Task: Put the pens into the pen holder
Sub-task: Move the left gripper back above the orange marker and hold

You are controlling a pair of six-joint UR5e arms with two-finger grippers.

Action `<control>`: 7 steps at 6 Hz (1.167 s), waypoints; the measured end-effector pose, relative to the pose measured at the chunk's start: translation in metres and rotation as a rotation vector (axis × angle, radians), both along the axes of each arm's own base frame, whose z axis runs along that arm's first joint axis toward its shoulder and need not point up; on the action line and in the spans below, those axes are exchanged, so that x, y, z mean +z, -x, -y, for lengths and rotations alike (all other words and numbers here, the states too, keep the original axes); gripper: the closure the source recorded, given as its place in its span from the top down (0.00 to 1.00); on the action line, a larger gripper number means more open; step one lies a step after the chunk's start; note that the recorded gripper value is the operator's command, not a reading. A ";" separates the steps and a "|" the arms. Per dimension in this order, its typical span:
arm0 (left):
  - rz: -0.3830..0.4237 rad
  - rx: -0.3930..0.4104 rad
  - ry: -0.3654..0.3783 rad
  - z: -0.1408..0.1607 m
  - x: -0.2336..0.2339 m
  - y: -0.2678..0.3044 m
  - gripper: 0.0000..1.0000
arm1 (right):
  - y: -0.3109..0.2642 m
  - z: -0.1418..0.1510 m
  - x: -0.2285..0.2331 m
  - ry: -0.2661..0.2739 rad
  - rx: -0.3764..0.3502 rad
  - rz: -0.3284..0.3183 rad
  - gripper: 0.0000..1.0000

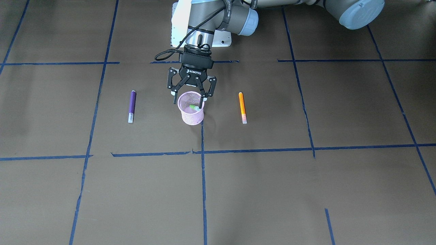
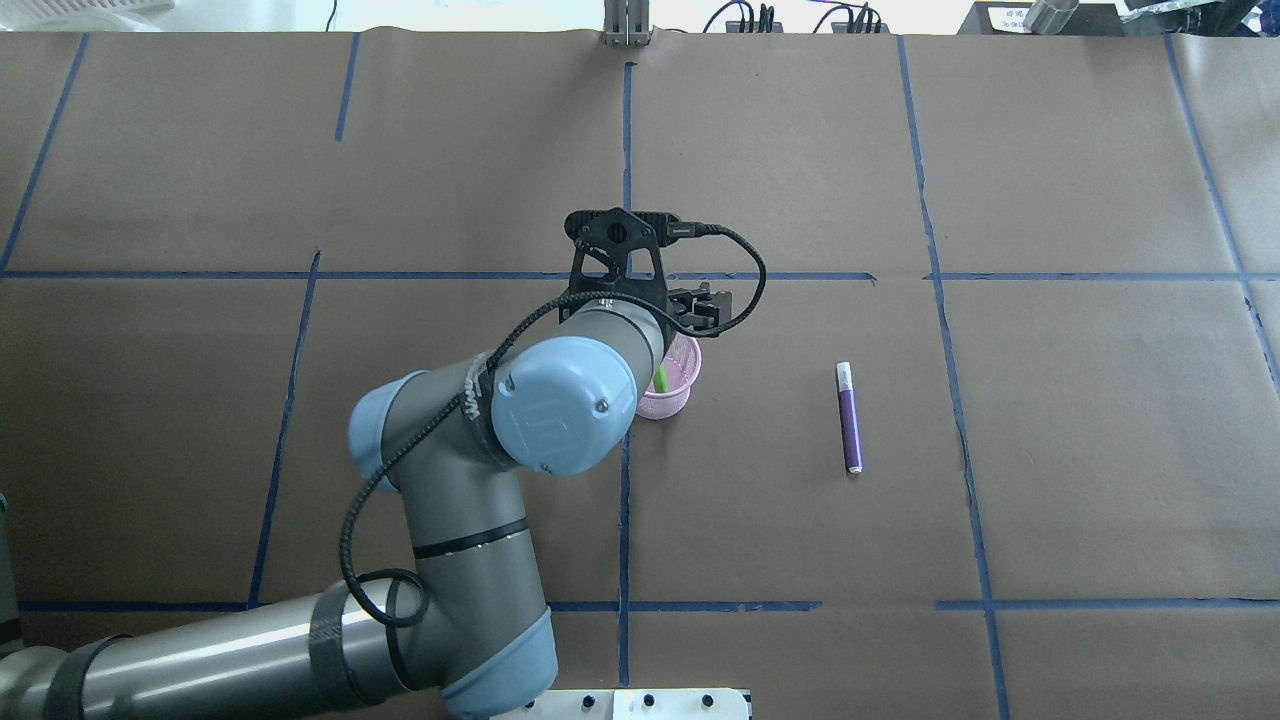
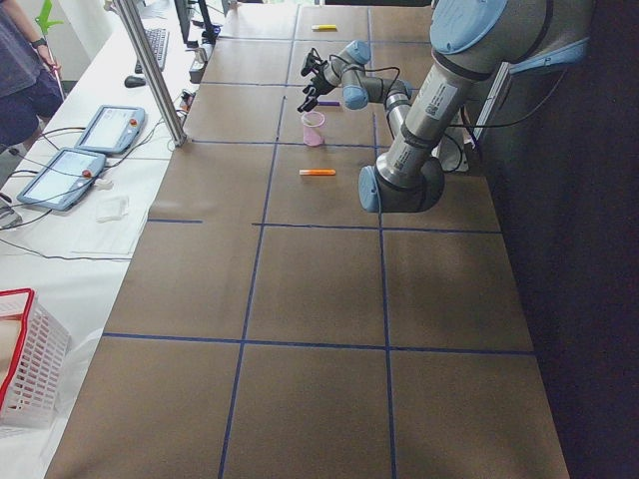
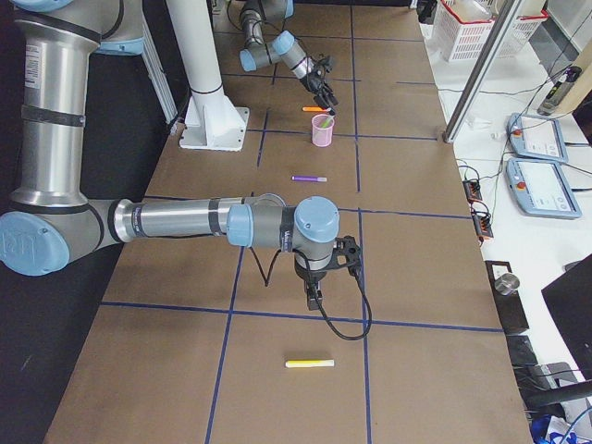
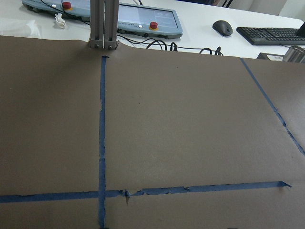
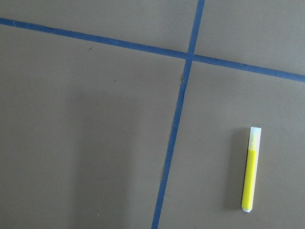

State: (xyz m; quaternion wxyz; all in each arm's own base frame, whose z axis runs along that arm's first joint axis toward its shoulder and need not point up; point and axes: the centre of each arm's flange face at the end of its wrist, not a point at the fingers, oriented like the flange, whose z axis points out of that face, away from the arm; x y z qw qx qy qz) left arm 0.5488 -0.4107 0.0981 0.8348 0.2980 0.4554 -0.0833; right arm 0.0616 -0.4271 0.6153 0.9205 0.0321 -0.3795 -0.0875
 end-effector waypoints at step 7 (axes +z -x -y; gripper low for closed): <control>0.285 0.522 0.172 0.067 0.123 0.176 1.00 | 0.021 0.018 0.187 -0.004 0.093 -0.061 0.88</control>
